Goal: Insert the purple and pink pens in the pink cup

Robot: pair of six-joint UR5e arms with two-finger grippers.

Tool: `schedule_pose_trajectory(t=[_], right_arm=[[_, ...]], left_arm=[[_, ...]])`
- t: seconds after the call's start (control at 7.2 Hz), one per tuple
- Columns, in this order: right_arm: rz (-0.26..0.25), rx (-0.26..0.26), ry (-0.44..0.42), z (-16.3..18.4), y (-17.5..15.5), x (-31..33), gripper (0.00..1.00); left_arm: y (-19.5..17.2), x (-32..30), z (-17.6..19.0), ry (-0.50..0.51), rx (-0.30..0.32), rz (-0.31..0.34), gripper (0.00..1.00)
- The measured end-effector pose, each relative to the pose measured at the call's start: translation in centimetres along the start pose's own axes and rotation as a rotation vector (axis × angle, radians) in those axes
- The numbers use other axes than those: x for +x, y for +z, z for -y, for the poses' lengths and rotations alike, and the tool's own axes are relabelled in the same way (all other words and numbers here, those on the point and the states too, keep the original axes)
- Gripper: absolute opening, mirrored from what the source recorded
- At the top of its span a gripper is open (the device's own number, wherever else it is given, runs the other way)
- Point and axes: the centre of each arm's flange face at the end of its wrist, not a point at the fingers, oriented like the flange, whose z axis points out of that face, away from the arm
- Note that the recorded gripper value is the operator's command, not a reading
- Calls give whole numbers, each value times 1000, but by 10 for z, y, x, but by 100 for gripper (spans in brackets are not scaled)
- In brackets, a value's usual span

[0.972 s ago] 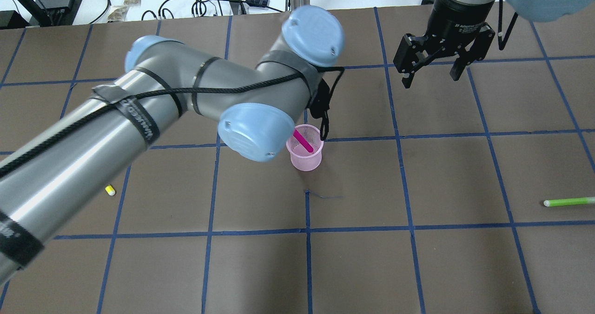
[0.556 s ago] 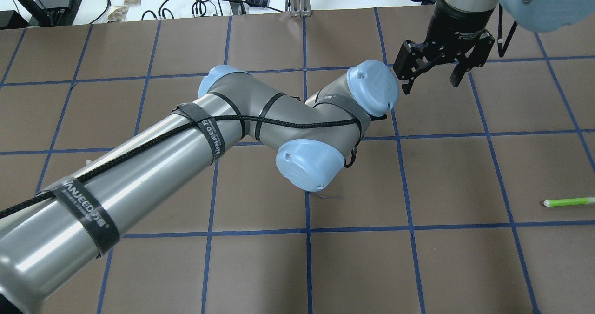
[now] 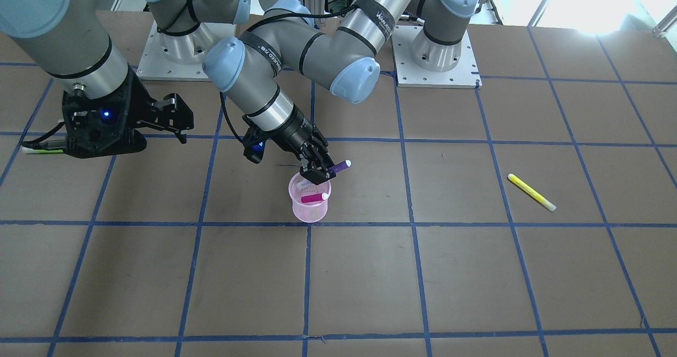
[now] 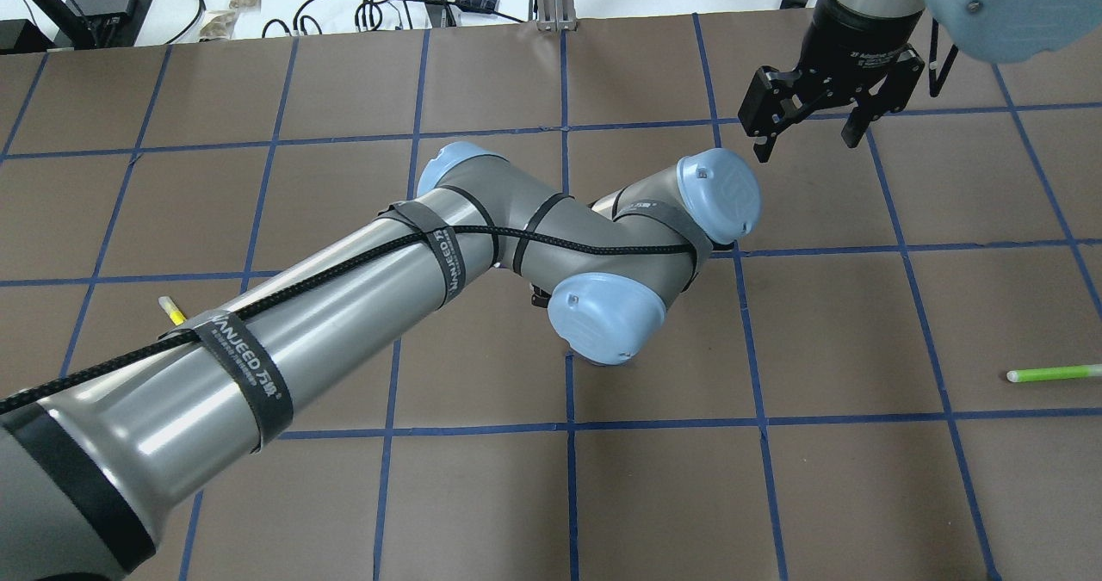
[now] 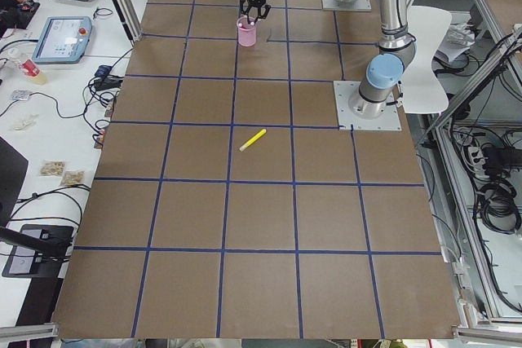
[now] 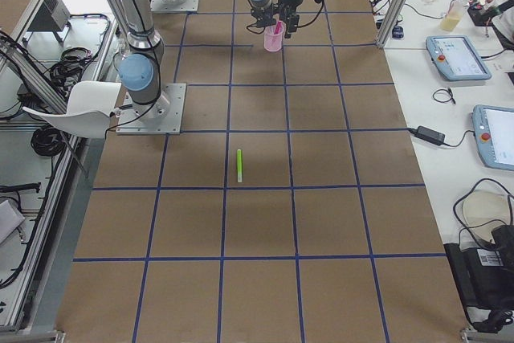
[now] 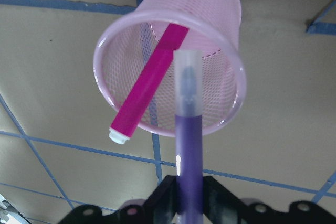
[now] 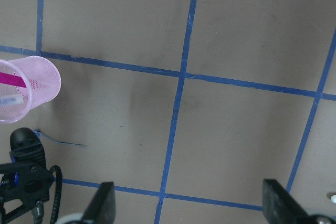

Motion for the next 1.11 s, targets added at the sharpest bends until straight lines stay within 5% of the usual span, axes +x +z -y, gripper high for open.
schedule_pose_trajectory(t=[0.14,0.28,0.42,1.11], right_arm=[[0,0,10,1,0,6,100],[0,0,16,1,1,10,100],[0,0,19,1,1,11,100],[4,-20,22,0,11,12,100]], left_arm=[[0,-2,3,-1,-2,4,0],[2,-3,6,0,-7,5,67],[6,-3,10,3,-13,5,100],[-27,-15,-15,-52,26,35,100]])
